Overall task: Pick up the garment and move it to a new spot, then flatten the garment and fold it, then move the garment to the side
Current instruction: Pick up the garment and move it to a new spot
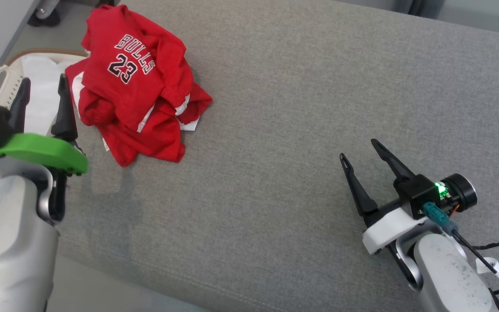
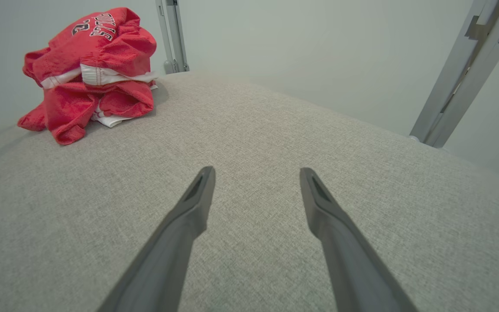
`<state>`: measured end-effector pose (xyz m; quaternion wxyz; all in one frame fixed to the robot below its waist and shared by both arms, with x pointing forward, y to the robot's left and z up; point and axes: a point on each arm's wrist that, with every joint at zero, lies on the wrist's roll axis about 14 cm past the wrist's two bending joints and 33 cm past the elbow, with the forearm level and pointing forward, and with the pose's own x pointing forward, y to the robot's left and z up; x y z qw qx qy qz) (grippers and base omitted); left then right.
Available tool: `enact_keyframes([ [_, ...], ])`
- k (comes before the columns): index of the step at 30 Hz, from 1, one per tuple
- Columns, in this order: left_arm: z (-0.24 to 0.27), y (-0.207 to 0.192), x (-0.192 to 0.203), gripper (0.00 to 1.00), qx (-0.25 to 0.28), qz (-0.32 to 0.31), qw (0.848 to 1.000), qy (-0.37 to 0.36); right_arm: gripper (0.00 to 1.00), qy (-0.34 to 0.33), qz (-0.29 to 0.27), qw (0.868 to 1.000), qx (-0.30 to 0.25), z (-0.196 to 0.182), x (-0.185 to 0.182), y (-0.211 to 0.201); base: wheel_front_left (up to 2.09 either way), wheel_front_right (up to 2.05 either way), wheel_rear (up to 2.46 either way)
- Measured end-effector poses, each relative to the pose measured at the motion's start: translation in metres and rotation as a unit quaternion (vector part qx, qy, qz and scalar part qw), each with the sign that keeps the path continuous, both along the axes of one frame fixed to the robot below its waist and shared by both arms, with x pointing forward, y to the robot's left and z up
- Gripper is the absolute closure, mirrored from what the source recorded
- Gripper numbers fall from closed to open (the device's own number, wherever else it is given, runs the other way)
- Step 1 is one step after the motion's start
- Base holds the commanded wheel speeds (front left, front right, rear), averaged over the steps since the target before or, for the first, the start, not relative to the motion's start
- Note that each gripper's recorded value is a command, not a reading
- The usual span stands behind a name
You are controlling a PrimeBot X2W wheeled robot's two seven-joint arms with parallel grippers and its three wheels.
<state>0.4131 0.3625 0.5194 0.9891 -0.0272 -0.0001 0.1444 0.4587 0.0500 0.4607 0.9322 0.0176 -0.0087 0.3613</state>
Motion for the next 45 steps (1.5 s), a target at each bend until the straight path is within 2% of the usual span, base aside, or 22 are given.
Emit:
enact_keyframes([
  [8, -0.002, -0.002, 0.059, 0.0, -0.003, -0.044, 0.998, 0.044, 0.0, 0.012, -0.017, 1.0, -0.004, -0.018, 0.013, -0.014, 0.0, 0.0, 0.0],
  [16, -0.025, -0.014, 0.1, 0.0, -0.043, -0.078, 0.99, 0.11, 0.0, 0.023, -0.041, 0.999, -0.01, -0.033, 0.025, -0.034, 0.0, 0.0, 0.0],
  [18, -0.04, -0.017, 0.109, 0.0, -0.077, -0.077, 0.984, 0.14, 0.0, 0.028, -0.05, 0.998, -0.012, -0.04, 0.028, -0.041, 0.0, 0.0, 0.0],
  [22, -0.064, -0.017, 0.115, 0.0, -0.095, -0.071, 0.973, 0.196, 0.0, 0.036, -0.06, 0.997, -0.016, -0.048, 0.03, -0.049, 0.0, 0.0, 0.0],
  [26, -0.096, -0.012, 0.109, 0.0, -0.099, -0.057, 0.956, 0.27, 0.0, 0.039, -0.068, 0.997, -0.016, -0.052, 0.033, -0.054, 0.0, 0.0, 0.0],
  [35, -0.126, -0.014, 0.103, 0.0, -0.108, -0.043, 0.931, 0.346, 0.0, 0.041, -0.075, 0.996, -0.017, -0.057, 0.036, -0.059, 0.0, 0.0, 0.0],
  [36, -0.127, -0.014, 0.102, 0.16, -0.107, -0.043, 0.93, 0.348, 0.0, 0.042, -0.076, 0.996, -0.017, -0.057, 0.036, -0.059, 0.0, 0.0, 0.0],
  [37, -0.129, -0.015, 0.102, 0.73, -0.107, -0.043, 0.93, 0.349, 0.0, 0.043, -0.076, 0.996, -0.017, -0.058, 0.036, -0.06, 0.0, 0.0, 0.0],
  [38, -0.129, -0.016, 0.103, 1.0, -0.106, -0.045, 0.929, 0.351, 0.0, 0.043, -0.077, 0.996, -0.016, -0.058, 0.036, -0.06, 0.0, 0.0, 0.0],
  [41, -0.131, -0.019, 0.102, 1.0, -0.103, -0.049, 0.928, 0.354, 0.0, 0.043, -0.078, 0.996, -0.016, -0.057, 0.037, -0.059, 0.0, 0.0, 0.0],
  [45, -0.123, -0.016, 0.104, 1.0, -0.093, -0.049, 0.936, 0.336, 0.0, 0.041, -0.08, 0.996, -0.017, -0.055, 0.037, -0.06, 0.0, 0.0, 0.0],
])
